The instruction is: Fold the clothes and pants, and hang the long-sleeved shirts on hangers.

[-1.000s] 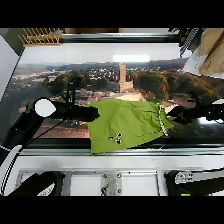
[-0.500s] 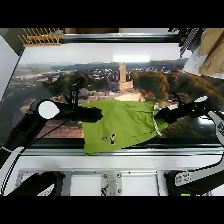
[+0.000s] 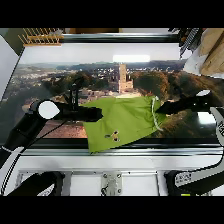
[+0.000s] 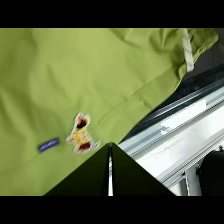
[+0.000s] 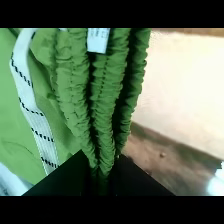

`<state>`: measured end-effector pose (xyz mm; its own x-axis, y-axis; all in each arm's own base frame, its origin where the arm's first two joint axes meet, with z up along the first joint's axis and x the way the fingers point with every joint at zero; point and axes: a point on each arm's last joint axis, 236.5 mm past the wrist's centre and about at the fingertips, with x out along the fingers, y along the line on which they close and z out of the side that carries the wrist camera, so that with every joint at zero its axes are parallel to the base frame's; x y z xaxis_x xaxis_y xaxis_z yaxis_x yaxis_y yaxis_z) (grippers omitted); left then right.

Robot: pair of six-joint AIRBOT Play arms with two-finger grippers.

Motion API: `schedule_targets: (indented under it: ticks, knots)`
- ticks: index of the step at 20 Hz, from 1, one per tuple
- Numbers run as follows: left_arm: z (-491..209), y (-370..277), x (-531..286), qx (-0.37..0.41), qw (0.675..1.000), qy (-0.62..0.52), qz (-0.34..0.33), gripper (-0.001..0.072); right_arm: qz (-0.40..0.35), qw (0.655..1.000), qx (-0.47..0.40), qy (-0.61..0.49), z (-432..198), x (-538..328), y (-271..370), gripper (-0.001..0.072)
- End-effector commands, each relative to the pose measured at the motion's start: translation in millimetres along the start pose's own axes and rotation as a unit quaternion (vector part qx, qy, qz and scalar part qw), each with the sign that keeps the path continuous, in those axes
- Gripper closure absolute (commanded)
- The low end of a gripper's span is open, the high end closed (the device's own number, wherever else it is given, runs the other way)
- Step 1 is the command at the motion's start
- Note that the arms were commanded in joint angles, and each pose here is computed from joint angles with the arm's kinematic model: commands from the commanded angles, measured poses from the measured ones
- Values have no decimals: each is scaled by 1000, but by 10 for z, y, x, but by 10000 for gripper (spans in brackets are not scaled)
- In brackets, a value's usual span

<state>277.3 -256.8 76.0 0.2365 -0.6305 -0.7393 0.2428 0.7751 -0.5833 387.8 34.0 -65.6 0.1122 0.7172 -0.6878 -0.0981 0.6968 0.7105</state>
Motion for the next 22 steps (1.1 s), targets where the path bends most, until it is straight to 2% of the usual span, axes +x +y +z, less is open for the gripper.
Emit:
schedule_targets:
  ticks: [1, 3, 6, 10, 12, 17, 22]
  knots:
    - [17, -1, 2, 1, 1000, -3, 0, 702, -67, 991, 0, -120, 723, -694, -104, 686]
    - [23, 0, 2, 1, 1000, -4, 0, 702, -135, 970, 34, -199, 1042, -1317, -353, 686]
    - [76, -6, 1, 1, 1000, -16, -1, 702, -250, 907, 138, -309, 1063, -2349, -911, 686]
    - [149, -15, -2, 1, 1000, -31, -3, 703, -392, 801, 287, -350, 264, -3393, -1517, 687]
    - [169, -17, -4, 1, 999, -35, -3, 702, -421, 768, 339, -344, -139, -3647, -1606, 687]
    - [177, -18, -4, 1, 999, -37, -4, 702, -415, 749, 417, -303, -685, -3529, -1588, 687]
    - [170, -16, -4, 1, 999, -36, -3, 702, -403, 773, 422, -251, -990, -2901, -1361, 686]
